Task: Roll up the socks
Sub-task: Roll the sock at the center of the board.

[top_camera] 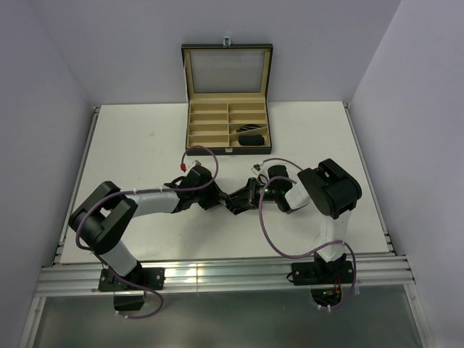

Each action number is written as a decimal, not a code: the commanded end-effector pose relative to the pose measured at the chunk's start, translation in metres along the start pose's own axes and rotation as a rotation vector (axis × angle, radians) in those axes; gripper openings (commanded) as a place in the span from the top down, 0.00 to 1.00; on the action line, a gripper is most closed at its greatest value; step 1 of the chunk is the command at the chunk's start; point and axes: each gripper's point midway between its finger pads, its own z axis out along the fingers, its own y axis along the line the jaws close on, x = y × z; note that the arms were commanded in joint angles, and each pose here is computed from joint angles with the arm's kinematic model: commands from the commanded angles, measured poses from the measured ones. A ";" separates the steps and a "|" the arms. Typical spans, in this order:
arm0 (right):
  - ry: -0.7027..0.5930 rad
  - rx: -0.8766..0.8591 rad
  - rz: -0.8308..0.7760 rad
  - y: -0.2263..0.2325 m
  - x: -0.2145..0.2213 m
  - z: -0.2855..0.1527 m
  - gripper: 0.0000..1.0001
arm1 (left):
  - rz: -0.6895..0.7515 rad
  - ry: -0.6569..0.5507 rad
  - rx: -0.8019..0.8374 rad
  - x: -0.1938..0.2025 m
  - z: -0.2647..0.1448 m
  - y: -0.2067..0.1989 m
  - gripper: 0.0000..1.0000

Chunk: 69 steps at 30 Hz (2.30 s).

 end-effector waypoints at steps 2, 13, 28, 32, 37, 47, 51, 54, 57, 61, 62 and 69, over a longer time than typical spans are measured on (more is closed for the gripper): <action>-0.008 0.037 0.023 -0.015 0.001 -0.001 1.00 | 0.045 0.051 -0.003 0.010 0.006 -0.003 0.57; -0.024 0.083 -0.099 0.002 -0.017 -0.006 0.71 | 0.080 0.055 -0.041 0.013 0.012 -0.001 0.84; -0.138 0.371 -0.278 0.006 -0.051 -0.047 0.58 | 0.106 0.056 -0.045 0.013 0.007 -0.002 0.93; -0.137 0.408 -0.232 -0.016 -0.056 -0.048 0.58 | 0.113 0.051 -0.035 0.012 0.008 -0.004 0.93; -0.107 0.463 -0.216 -0.038 -0.065 -0.041 0.59 | 0.135 0.036 0.002 0.010 0.003 -0.009 0.93; -0.094 0.502 -0.282 -0.034 -0.104 -0.025 0.60 | 0.200 0.019 0.035 0.006 -0.004 -0.014 0.94; -0.076 0.472 -0.324 -0.027 -0.104 -0.020 0.60 | 0.216 0.030 0.016 0.007 0.005 -0.013 0.94; -0.076 0.449 -0.387 -0.013 -0.101 -0.019 0.59 | 0.231 0.059 -0.006 0.011 0.014 -0.011 0.94; -0.099 0.432 -0.436 0.004 -0.098 -0.026 0.59 | 0.239 0.065 -0.043 0.011 0.017 -0.007 0.94; -0.171 0.404 -0.555 0.034 -0.101 -0.041 0.59 | 0.239 0.076 -0.070 0.012 0.015 -0.005 0.94; -0.171 0.402 -0.584 0.043 -0.097 -0.044 0.58 | 0.240 0.076 -0.070 0.011 0.015 -0.007 0.94; -0.155 0.469 -0.632 0.049 -0.060 -0.039 0.58 | 0.256 0.039 -0.107 0.003 0.015 -0.007 0.94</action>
